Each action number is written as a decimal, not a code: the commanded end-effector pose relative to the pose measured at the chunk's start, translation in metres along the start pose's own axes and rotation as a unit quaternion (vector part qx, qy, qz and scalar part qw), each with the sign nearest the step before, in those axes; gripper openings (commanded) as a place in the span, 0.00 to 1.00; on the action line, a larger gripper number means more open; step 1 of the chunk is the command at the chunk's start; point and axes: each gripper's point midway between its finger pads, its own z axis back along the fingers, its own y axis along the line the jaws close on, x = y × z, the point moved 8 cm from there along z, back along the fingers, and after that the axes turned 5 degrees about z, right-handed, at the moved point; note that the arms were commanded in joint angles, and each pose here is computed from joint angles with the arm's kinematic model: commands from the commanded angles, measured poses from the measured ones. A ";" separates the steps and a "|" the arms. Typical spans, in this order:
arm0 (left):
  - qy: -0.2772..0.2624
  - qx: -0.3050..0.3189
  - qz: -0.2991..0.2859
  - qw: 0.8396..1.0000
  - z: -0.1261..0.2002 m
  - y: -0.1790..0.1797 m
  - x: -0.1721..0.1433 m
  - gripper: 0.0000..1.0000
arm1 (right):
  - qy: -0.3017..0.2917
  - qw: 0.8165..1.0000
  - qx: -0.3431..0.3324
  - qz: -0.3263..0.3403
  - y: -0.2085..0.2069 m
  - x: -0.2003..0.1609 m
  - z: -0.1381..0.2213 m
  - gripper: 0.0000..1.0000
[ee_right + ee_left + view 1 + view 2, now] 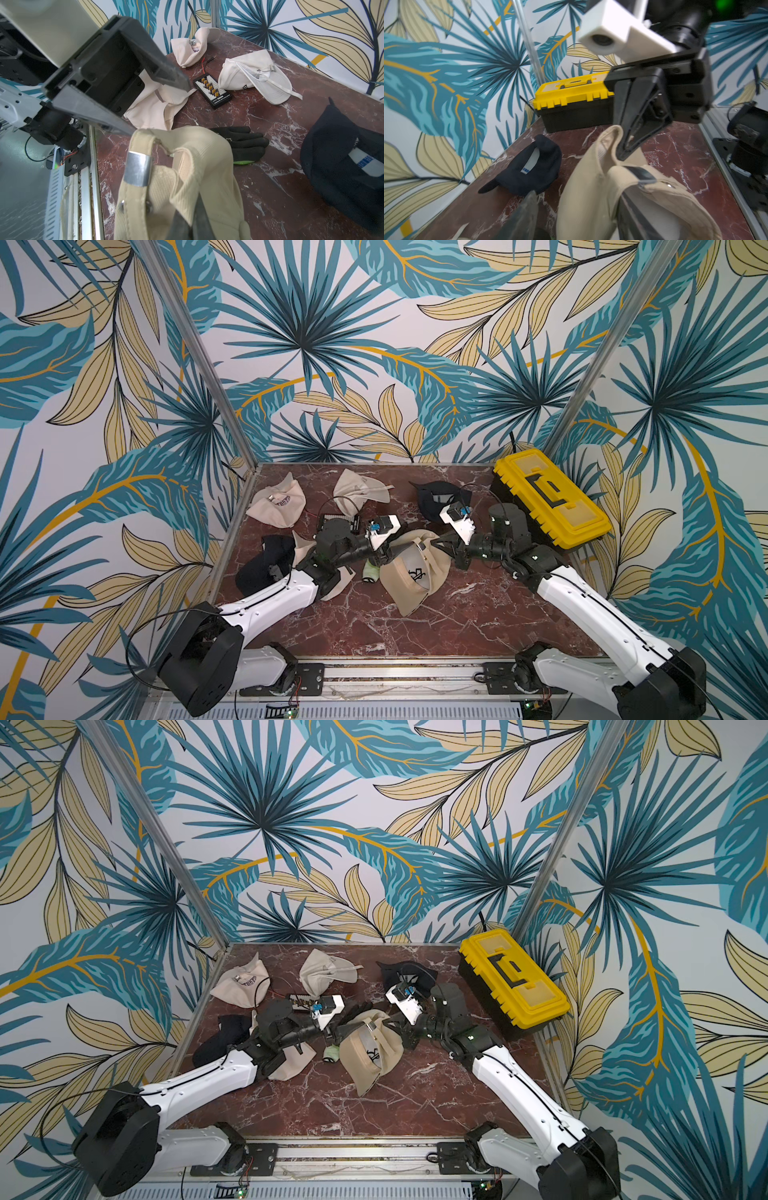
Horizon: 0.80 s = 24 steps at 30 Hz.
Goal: Open the adjustable buckle of the baseball cap
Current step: Open the adjustable buckle on the baseball cap.
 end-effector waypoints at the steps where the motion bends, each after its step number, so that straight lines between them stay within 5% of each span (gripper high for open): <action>1: -0.014 0.069 0.111 0.991 0.006 0.018 0.005 0.65 | -0.040 0.998 -0.034 -0.028 -0.003 0.018 0.009 0.00; 7: -0.016 0.015 0.224 0.974 0.013 0.007 0.005 0.62 | -0.051 0.991 -0.092 -0.080 -0.015 0.024 0.010 0.00; 15: 0.031 -0.086 0.398 0.913 0.009 -0.013 -0.003 0.55 | -0.055 0.989 -0.107 -0.087 -0.020 0.029 0.010 0.00; 24: 0.050 -0.109 0.422 0.899 -0.011 -0.037 -0.003 0.49 | -0.061 0.989 -0.092 -0.103 -0.016 0.031 0.011 0.00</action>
